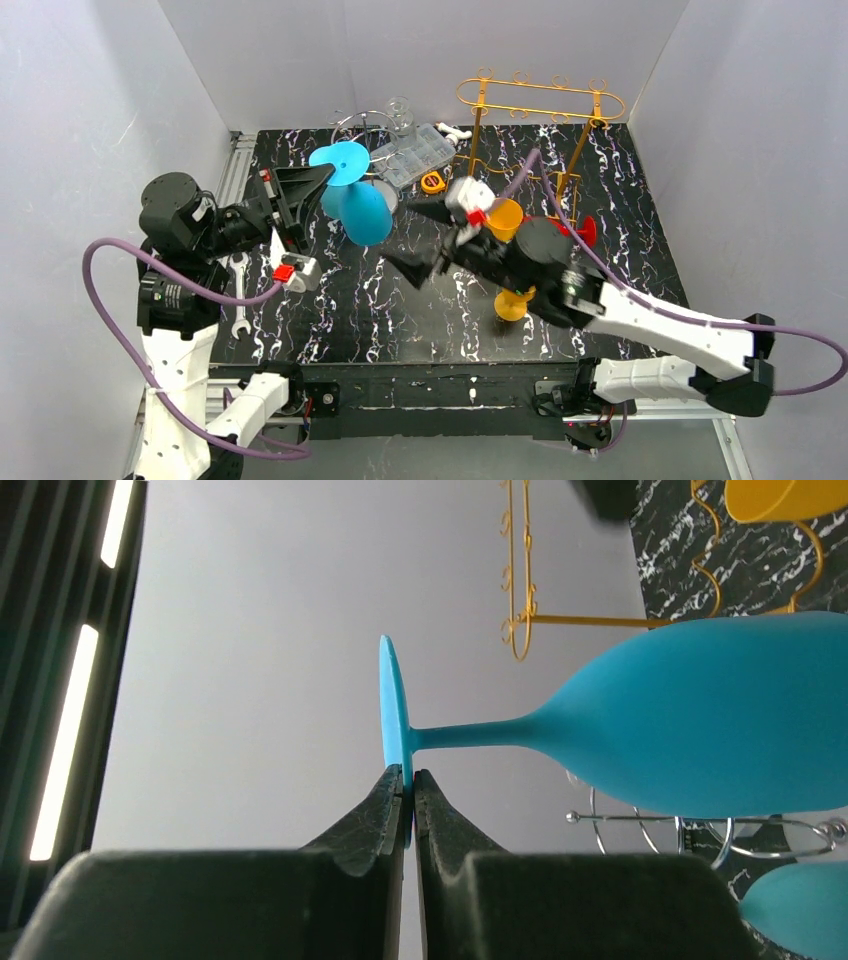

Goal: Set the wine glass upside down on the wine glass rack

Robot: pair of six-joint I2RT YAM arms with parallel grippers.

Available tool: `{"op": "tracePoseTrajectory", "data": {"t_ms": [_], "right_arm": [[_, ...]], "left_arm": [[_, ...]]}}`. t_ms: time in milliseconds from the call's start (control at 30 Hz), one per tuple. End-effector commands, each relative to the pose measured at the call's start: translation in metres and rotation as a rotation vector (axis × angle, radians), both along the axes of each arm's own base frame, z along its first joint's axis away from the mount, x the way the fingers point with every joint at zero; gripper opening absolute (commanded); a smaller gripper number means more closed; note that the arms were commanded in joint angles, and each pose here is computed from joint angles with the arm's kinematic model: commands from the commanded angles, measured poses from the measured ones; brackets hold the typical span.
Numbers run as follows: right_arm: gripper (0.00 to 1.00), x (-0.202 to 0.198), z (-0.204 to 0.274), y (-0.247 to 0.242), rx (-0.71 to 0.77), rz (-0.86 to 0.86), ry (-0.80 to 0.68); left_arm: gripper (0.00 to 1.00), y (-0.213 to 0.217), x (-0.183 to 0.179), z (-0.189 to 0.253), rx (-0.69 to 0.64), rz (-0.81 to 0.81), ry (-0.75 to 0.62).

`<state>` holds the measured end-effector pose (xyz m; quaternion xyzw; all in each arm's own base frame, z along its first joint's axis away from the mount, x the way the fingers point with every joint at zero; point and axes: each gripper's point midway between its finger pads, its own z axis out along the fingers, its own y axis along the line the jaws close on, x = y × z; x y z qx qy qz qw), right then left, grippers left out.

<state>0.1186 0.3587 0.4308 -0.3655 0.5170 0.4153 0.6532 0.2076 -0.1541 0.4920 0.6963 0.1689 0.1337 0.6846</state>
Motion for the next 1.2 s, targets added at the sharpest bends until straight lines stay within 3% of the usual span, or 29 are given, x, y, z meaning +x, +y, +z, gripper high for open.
{"op": "tracePoseTrajectory", "data": {"t_ms": [0,200,400,667,900,933,1033,1100,1167], "right_arm": [[0.98,0.025,0.029,0.013,0.131,0.125,0.072],[0.98,0.038,0.024,0.035,0.104,0.179,0.079],[0.98,0.022,0.02,0.062,0.13,0.349,0.092],[0.98,0.019,0.007,0.081,0.13,0.424,0.13],[0.76,0.031,0.005,0.07,0.15,0.334,0.128],[0.75,0.034,0.005,0.065,0.154,0.309,0.126],[0.67,0.047,0.003,0.044,0.168,0.215,0.127],[0.65,0.056,0.004,0.024,0.181,0.149,0.128],[0.64,0.066,-0.004,0.004,0.152,0.065,0.126]], "left_arm": [[0.0,-0.007,-0.028,0.025,-0.053,-0.081,-0.04],[0.0,-0.009,-0.033,0.022,-0.054,-0.103,-0.038],[0.0,-0.008,-0.031,0.017,-0.056,-0.096,-0.022],[0.0,-0.007,-0.027,0.015,-0.054,-0.079,-0.021],[0.0,-0.005,-0.022,0.012,-0.074,-0.058,0.015],[0.07,-0.004,-0.02,0.01,-0.081,-0.049,0.034],[0.49,-0.001,-0.01,0.002,-0.106,-0.01,0.103],[0.92,0.002,-0.003,-0.002,-0.133,0.02,0.149],[0.98,0.005,0.003,-0.006,-0.157,0.048,0.189]]}}
